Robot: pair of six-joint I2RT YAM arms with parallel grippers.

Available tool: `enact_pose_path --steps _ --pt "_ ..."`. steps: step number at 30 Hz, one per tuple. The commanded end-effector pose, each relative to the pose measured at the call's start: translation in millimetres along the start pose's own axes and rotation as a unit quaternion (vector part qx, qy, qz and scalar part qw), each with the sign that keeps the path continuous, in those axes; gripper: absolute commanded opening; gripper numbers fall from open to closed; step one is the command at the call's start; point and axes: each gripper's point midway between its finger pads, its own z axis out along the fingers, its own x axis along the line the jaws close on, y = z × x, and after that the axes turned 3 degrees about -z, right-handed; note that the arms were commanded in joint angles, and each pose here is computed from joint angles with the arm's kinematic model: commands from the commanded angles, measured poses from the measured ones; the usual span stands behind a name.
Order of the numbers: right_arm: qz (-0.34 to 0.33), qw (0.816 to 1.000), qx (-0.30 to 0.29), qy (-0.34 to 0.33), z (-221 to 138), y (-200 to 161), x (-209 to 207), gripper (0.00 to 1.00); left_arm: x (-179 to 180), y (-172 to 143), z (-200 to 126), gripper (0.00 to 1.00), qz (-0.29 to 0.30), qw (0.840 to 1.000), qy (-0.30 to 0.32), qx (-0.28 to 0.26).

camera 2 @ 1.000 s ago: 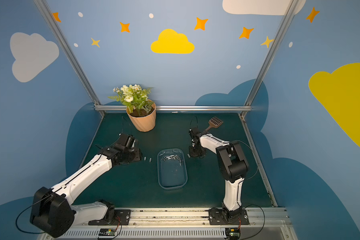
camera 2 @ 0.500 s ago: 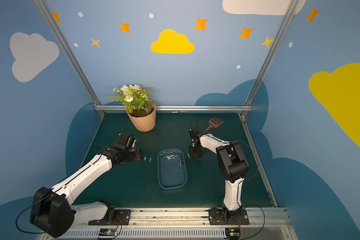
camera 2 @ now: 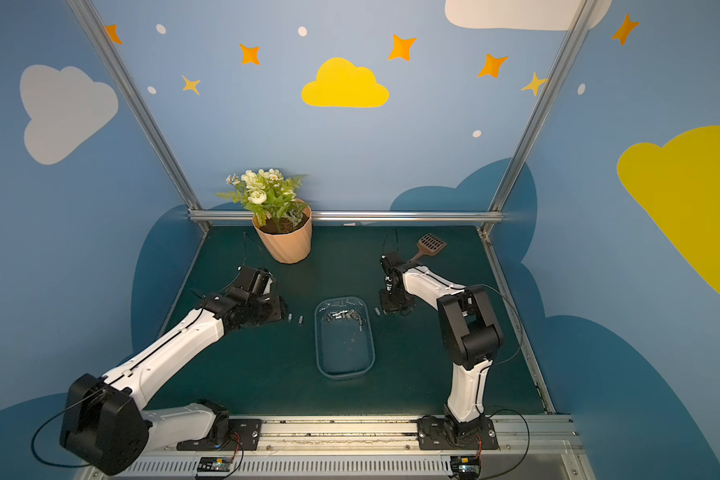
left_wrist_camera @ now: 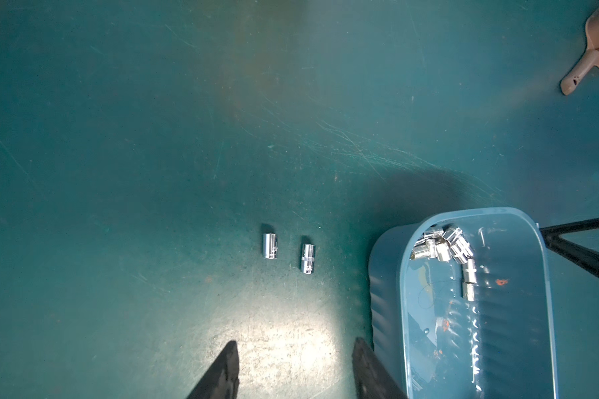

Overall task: Take out the socket from the storage box
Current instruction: Place the socket head at the center of the board.

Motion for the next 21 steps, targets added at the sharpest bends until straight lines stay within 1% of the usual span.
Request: enact_pose_path --steps 1,14,21 --pt "-0.001 1.0 -0.023 0.0 -25 10 -1 0.23 0 -4 -1 0.54 0.007 1.0 -0.006 0.003" --pt "-0.002 1.0 -0.028 0.002 -31 11 -1 0.23 -3 -4 -4 0.55 0.006 1.0 -0.016 0.003" --pt "0.0 0.999 -0.039 0.005 -43 12 -1 0.23 -15 -2 -8 0.54 0.011 0.999 -0.037 0.004"
